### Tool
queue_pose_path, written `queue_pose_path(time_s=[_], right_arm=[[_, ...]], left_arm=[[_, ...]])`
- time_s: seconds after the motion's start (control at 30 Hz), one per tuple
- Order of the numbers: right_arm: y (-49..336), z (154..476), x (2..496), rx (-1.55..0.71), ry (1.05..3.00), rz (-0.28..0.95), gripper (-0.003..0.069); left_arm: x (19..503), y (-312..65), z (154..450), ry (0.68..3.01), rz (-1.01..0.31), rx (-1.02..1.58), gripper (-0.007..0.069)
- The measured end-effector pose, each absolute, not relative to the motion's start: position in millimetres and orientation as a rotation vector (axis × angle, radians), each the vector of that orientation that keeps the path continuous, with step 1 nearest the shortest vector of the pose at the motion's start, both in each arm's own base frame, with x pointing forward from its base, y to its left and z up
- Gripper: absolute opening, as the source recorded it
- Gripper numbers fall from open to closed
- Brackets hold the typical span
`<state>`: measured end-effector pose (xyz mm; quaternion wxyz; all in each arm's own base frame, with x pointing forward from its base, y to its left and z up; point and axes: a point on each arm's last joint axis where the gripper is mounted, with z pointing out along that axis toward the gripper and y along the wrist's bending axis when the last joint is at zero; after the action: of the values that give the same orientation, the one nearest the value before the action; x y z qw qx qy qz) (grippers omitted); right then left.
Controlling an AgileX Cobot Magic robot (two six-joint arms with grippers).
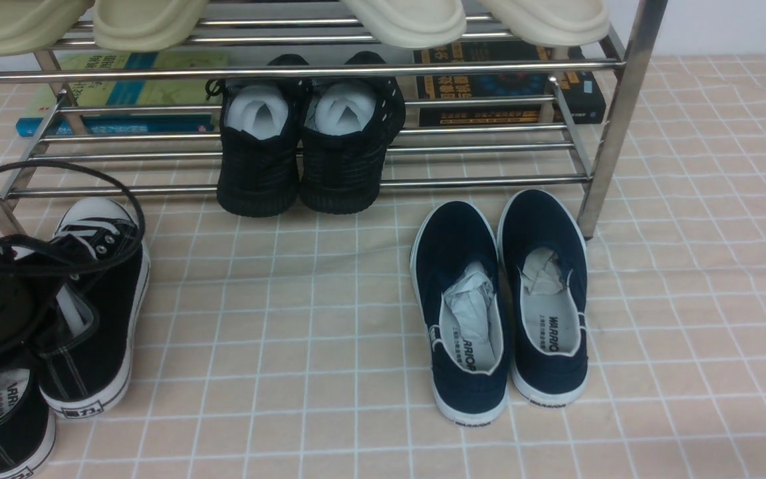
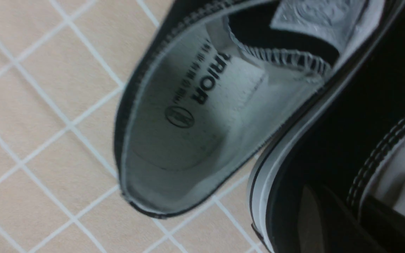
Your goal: Take the shoes off the shelf from the light coffee tablecloth by hand.
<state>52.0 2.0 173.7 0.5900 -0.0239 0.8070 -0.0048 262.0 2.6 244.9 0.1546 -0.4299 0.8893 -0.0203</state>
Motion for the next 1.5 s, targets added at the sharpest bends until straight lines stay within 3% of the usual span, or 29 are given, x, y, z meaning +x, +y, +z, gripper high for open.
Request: queue_pose_path(time_s=[0.43, 0.6, 0.9, 1.03, 1.13, 1.3, 1.43, 1.5], right_arm=[[2, 174, 52, -0.056, 1.879, -0.011, 0.0239], [2, 174, 52, -0.056, 1.879, -0.011, 0.0239], [2, 174, 52, -0.056, 1.879, -0.011, 0.0239], [2, 174, 52, -0.056, 1.879, -0.011, 0.0239], [2, 174, 52, -0.056, 1.879, -0.011, 0.0239], [2, 174, 52, -0.056, 1.879, -0.011, 0.0239], [2, 174, 52, -0.056, 1.879, -0.011, 0.0239], [2, 174, 52, -0.056, 1.879, -0.011, 0.0239]], left_arm=[[264, -2, 245, 2.594, -0.122, -1.142, 0.0073], [263, -2, 244, 2.615, -0.106, -1.125, 0.0125], [260, 2, 244, 2.682, -0.008, -1.041, 0.0292], [263, 7, 259, 2.678, 0.074, -0.988, 0.0302], [266, 9, 282, 2.675, 0.101, -0.914, 0.0266], [270, 6, 330, 2.674, 0.065, -0.738, 0.0111], [272, 1, 342, 2.693, -0.004, -0.620, 0.0011], [270, -1, 341, 2.726, -0.025, -0.572, 0.0001]])
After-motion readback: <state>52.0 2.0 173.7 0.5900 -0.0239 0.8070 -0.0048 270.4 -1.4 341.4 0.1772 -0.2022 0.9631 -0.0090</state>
